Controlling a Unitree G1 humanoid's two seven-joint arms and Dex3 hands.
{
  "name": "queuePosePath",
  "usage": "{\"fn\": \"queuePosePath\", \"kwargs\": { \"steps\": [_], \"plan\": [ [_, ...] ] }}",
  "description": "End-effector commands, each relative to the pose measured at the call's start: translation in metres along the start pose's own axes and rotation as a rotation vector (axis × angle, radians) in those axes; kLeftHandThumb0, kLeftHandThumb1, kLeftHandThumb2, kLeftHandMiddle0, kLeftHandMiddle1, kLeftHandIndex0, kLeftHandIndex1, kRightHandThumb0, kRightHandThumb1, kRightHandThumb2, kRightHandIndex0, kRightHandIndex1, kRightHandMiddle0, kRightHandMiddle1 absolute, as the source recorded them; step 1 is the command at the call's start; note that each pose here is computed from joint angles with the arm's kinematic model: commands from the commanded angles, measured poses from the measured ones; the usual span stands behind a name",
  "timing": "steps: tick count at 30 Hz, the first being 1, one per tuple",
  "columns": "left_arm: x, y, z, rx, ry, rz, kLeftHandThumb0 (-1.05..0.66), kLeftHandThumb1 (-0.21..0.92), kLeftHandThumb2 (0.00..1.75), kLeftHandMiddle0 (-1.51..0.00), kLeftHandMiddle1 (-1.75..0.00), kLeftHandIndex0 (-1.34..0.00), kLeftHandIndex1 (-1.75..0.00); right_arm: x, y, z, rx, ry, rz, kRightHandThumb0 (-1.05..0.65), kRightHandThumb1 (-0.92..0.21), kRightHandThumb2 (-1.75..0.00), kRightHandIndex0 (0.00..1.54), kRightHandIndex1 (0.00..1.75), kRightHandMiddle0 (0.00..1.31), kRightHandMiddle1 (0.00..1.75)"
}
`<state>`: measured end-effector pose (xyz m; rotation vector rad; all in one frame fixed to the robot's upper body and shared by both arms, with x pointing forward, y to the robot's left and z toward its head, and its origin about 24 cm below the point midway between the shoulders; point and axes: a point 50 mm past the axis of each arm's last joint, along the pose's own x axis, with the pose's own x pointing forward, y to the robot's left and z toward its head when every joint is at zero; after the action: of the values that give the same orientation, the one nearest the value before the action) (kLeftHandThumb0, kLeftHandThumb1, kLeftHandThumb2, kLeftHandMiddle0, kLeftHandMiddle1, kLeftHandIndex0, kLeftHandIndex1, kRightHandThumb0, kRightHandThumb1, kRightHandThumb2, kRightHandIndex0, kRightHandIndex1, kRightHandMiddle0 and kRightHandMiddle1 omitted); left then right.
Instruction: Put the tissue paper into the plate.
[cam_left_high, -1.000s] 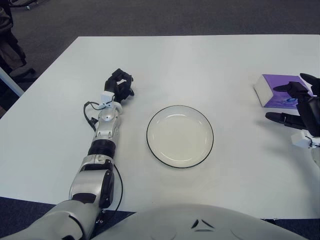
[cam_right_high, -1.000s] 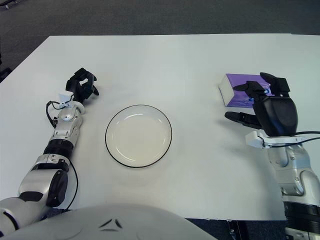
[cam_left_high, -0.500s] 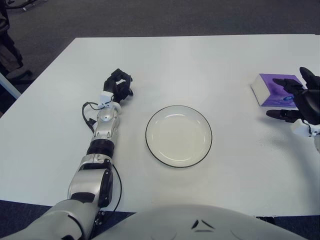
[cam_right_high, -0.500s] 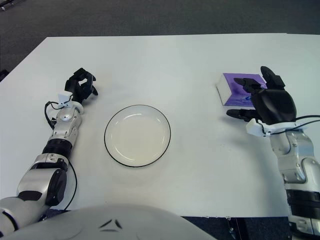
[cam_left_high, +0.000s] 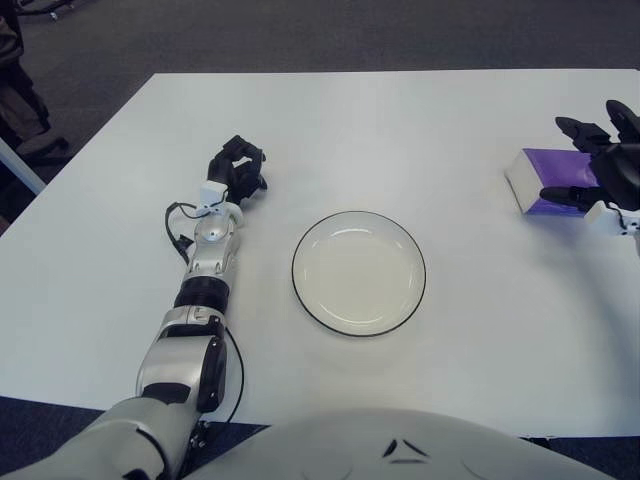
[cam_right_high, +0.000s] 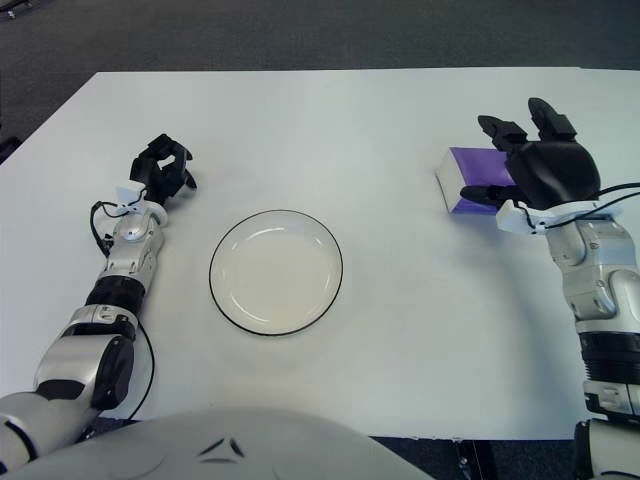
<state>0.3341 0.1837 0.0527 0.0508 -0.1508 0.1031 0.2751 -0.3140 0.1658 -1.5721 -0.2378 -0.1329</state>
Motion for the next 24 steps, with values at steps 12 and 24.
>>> {"fn": "queuePosePath", "kwargs": {
  "steps": [12, 24],
  "plan": [
    [-0.042, 0.003, -0.052, 0.015, 0.197, 0.005, -0.39, 0.92, 0.45, -0.96, -1.75, -0.68, -1.75, 0.021, -0.003, -0.004, -0.022, -0.026, 0.055, -1.05, -0.92, -0.61, 0.00, 0.00, 0.11, 0.00],
    [-0.042, 0.004, -0.052, 0.017, 0.192, 0.004, -0.39, 0.92, 0.45, -0.96, -1.75, -0.67, -1.75, 0.029, 0.002, -0.003, 0.150, -0.055, 0.217, -1.05, -0.92, -0.59, 0.00, 0.00, 0.09, 0.00]
  ]
}}
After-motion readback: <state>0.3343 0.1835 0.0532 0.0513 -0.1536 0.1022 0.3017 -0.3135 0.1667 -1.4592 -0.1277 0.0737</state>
